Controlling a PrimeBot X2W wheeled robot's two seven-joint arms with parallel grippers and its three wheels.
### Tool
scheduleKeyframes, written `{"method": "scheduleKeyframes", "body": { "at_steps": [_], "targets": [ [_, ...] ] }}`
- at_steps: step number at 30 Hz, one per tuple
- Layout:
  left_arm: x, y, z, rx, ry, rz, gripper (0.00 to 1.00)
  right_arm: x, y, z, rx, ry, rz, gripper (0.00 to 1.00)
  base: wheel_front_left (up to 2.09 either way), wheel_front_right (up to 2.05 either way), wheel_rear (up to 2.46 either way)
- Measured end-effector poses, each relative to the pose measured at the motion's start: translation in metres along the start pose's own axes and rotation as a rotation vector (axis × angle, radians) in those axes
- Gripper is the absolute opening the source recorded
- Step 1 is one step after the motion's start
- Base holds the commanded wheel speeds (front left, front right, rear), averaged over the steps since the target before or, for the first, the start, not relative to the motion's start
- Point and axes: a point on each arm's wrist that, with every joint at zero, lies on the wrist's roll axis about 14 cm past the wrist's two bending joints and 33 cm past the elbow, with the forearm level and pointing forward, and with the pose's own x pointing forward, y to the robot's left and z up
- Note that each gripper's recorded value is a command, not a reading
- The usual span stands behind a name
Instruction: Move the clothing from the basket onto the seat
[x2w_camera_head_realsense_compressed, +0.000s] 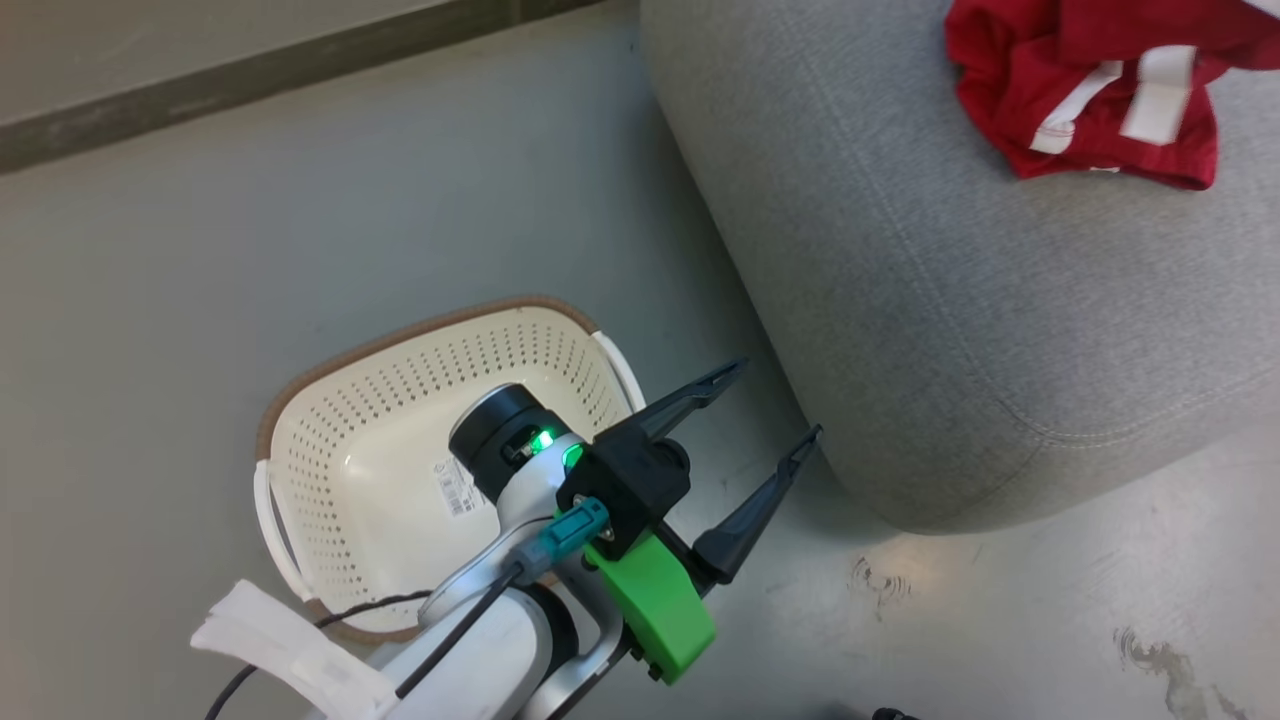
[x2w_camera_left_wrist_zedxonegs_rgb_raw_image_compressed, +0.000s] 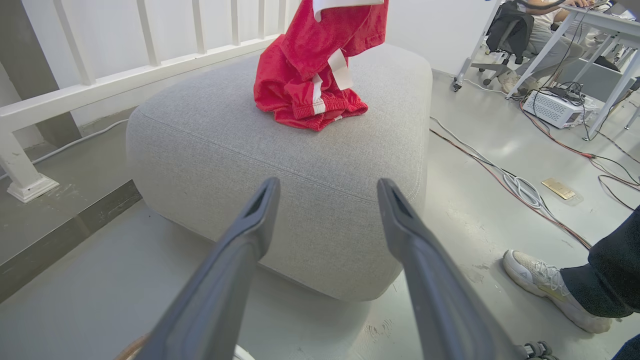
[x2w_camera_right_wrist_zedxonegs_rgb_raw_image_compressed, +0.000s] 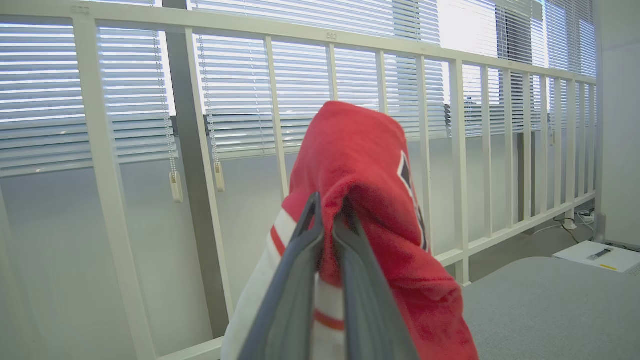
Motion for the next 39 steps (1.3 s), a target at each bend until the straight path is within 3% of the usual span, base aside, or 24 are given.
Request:
{"method": "scheduleKeyframes", "body": {
  "at_steps": [10,17,25,27,30,31,32,33,34,39],
  "targets": [
    [-0.002,0.029,-0.013,0.002,0.024,0.044,1.00,-0.009,-0.009,-0.093,0.013,0.220,-0.072,0.00,0.00,0.00,0.00],
    [-0.003,0.041,-0.023,-0.008,0.039,0.048,1.00,-0.055,-0.003,-0.171,0.040,0.441,-0.104,0.00,0.00,0.00,0.00],
    [-0.001,0.041,-0.026,-0.013,0.045,0.043,1.00,-0.079,-0.010,-0.195,0.056,0.532,-0.133,0.00,0.00,0.00,0.00],
    [-0.001,0.042,-0.027,-0.012,0.047,0.044,1.00,-0.078,-0.009,-0.194,0.058,0.530,-0.129,0.14,0.00,0.00,0.00],
    [-0.001,0.041,-0.027,-0.011,0.047,0.040,1.00,-0.073,-0.008,-0.191,0.062,0.517,-0.117,0.09,0.00,0.00,0.00],
    [-0.001,0.040,-0.027,-0.009,0.047,0.037,1.00,-0.069,-0.006,-0.188,0.066,0.507,-0.110,0.18,0.00,0.00,0.00],
    [-0.001,0.040,-0.028,-0.009,0.047,0.038,1.00,-0.065,-0.004,-0.185,0.060,0.497,-0.102,0.44,0.00,0.00,0.00],
    [-0.002,0.040,-0.028,-0.009,0.048,0.038,1.00,-0.062,-0.004,-0.183,0.056,0.490,-0.098,0.93,0.00,0.00,0.00],
    [-0.002,0.040,-0.028,-0.009,0.048,0.040,1.00,-0.060,-0.004,-0.181,0.054,0.485,-0.095,1.00,0.00,0.00,0.00],
    [-0.004,0.040,-0.023,-0.007,0.033,0.050,1.00,-0.062,-0.003,-0.185,0.031,0.508,-0.075,1.00,0.00,0.00,0.00]
  ]
}}
